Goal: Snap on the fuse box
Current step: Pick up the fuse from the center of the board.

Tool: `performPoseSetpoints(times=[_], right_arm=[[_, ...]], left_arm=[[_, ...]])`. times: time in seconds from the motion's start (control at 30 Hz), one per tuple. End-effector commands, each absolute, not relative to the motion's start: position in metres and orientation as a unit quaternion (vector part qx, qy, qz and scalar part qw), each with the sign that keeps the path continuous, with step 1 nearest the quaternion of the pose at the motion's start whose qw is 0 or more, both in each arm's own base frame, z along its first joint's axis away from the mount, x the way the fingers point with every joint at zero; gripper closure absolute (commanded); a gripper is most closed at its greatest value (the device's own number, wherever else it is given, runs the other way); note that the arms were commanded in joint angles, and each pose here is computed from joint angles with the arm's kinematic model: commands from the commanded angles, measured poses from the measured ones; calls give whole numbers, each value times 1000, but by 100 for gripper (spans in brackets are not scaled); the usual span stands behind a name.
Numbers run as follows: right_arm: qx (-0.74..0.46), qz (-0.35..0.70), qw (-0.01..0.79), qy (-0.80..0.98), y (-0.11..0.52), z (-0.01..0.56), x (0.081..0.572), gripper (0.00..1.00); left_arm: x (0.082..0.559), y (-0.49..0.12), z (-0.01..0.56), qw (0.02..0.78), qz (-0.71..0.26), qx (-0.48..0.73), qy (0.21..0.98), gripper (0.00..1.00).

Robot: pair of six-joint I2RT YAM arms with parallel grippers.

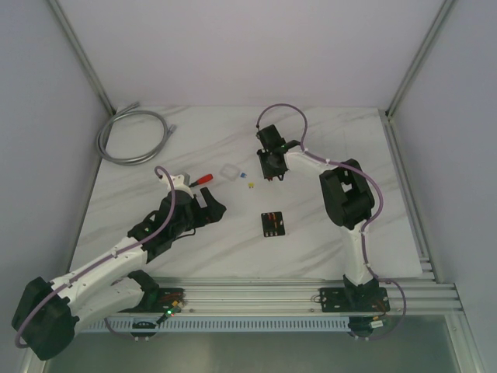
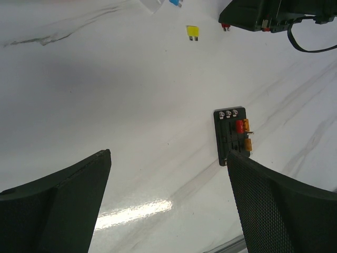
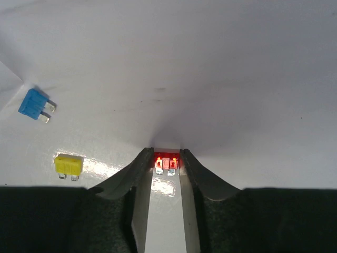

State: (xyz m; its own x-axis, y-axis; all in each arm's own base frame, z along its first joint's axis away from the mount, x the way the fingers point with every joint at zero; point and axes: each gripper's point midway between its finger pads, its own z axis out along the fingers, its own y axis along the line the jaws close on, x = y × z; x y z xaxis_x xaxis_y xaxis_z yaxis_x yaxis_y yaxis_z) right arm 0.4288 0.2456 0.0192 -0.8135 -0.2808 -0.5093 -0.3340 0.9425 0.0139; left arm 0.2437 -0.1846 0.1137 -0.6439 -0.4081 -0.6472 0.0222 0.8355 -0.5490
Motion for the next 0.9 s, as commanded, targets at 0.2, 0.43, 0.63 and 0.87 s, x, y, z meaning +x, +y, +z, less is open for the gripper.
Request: performPoseSetpoints(times=[0.2,0.43,0.63,0.87], right_arm=[[-146,36,174,973,234,-3,385,76],[-122,73,215,966,251,37,383,76],[-86,139,262,951,272,85,372,75],[-14,237,317,918,289,151,353,75]], left_arm=[[247,-188,125,412,-276,-111,861,0],[255,-200,130,413,-293,-105,856,0],[275,-214,156,446,-325,-109,827,5],[293,-232,194,497,-374,-109,775,15]])
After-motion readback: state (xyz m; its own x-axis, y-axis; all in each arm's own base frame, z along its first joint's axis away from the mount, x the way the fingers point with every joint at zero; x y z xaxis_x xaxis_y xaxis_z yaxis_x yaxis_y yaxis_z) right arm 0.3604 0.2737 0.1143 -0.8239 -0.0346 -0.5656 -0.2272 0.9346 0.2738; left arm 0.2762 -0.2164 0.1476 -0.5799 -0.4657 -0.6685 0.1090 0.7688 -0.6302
